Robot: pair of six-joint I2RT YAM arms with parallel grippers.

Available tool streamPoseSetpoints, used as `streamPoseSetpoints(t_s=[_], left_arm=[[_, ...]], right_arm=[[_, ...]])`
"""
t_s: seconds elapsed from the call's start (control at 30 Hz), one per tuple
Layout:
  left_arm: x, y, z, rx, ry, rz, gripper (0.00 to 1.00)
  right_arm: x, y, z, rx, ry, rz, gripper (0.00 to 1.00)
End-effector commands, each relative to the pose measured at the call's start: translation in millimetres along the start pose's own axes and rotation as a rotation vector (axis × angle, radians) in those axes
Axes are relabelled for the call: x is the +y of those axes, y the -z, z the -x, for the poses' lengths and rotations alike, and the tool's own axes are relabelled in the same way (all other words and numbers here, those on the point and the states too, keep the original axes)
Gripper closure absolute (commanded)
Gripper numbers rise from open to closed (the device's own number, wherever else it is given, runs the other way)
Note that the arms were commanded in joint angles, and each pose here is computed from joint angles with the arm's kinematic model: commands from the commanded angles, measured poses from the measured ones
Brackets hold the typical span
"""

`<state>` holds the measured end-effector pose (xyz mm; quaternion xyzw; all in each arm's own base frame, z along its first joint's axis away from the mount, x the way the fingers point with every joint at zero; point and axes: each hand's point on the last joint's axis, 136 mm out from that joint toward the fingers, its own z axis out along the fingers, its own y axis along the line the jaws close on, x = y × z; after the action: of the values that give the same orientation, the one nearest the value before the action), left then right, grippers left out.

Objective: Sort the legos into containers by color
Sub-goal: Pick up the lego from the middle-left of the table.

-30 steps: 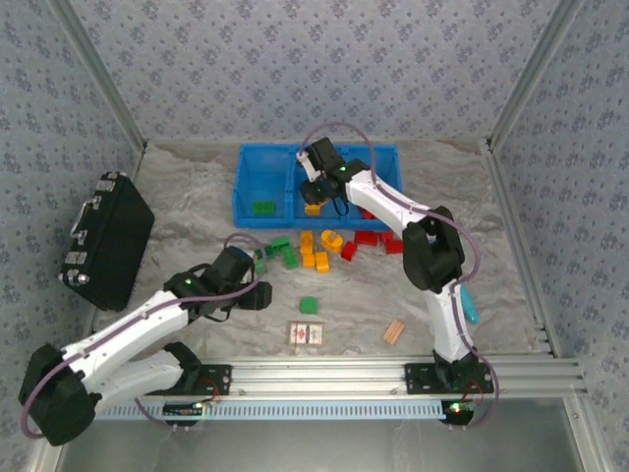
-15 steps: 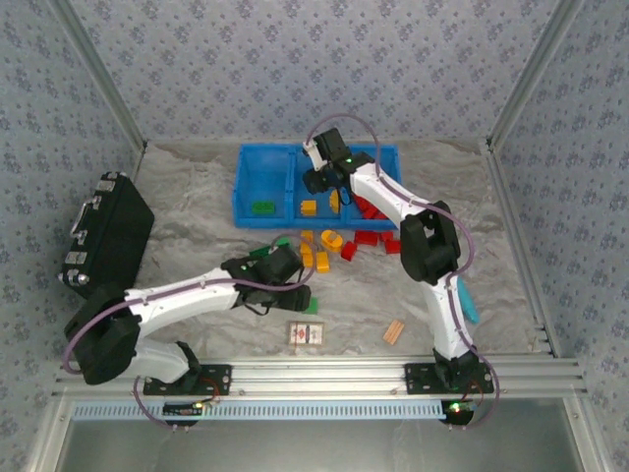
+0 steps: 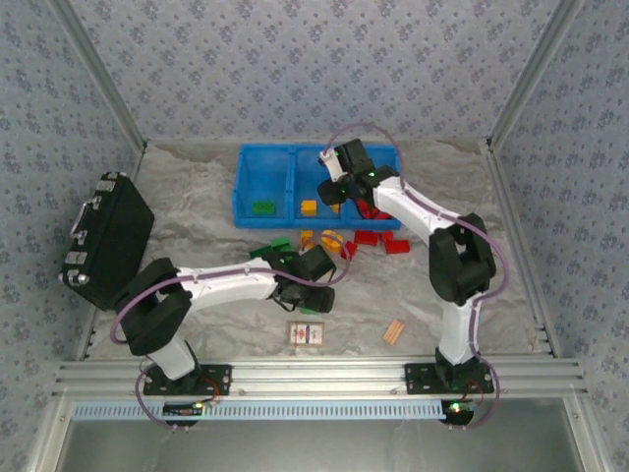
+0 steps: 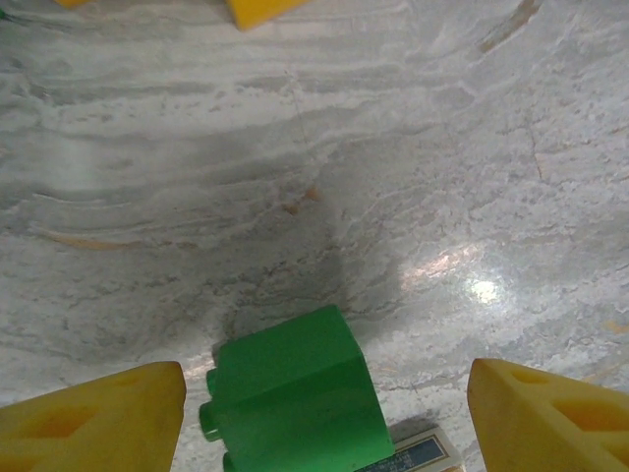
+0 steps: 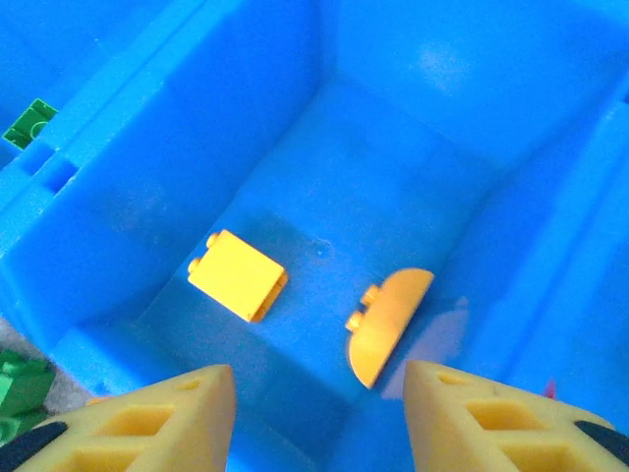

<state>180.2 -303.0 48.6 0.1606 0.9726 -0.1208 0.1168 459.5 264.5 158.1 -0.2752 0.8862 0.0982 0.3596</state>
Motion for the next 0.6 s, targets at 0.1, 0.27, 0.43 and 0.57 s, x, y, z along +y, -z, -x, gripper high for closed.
streamPoseSetpoints(t_s=[0.1,0.27,0.43,0.57], left_arm=[[-2,-7,-14,0.050,-0.035,0.058,0.25],[-2,-14,-27,0.077,-0.034,0.087,0.25],[1,-18,-35,0.084,-0.025,0.109,0.30],[7,-24,-37,0.091,-0.032,0.139,0.33]], right_arm=[[-7,36,5,-0.087,0.015,-0.042,0.46],[-21,56,-20,-0.063,-0.014,-0.104,0.44],[-41,77,-66,-0.015,-0.094,-0.154,0.43],[-52,97,-92,-0.019,-0.151,-0.187,0.43]])
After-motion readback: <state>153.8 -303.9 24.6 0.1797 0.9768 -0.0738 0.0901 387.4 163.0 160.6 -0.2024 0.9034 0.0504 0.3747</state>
